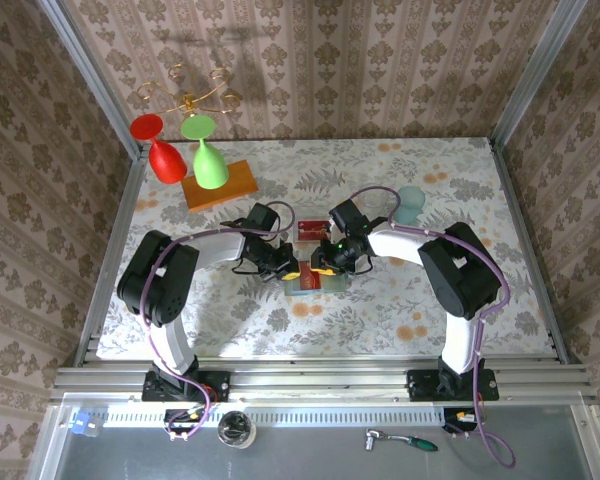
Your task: Take the credit cards out of the card holder
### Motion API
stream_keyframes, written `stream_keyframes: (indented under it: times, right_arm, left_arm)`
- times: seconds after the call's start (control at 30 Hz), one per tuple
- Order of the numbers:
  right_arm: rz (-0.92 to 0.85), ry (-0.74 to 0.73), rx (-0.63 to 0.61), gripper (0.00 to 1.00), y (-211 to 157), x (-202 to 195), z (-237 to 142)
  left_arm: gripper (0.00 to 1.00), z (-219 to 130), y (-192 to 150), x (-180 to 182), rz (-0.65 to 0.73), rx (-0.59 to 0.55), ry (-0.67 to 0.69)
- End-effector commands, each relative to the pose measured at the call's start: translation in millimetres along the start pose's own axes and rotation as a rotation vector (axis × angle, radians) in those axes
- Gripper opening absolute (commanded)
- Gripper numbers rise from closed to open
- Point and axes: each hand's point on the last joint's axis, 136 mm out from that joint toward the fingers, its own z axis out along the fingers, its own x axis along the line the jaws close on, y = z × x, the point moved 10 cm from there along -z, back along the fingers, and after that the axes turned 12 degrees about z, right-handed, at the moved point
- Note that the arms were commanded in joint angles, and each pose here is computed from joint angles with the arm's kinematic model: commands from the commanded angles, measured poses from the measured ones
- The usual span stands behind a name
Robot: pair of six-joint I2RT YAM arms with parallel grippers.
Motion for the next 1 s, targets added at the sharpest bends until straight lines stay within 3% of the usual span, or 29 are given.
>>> stream_keyframes:
  times: [0.0,0.97]
  right_arm:
    - [0.019,-0.011,0.042,0.29,-0.8,-6.2,7.7]
    - [0.012,-0.036,0.005,0.36,-1.1,-5.5,0.4]
  left_arm:
    - [0.02,3.5,0.3,2.7,0.002,0.023,0.03]
    - [0.01,1.7,0.4,1.5,0.007,0.013,0.027]
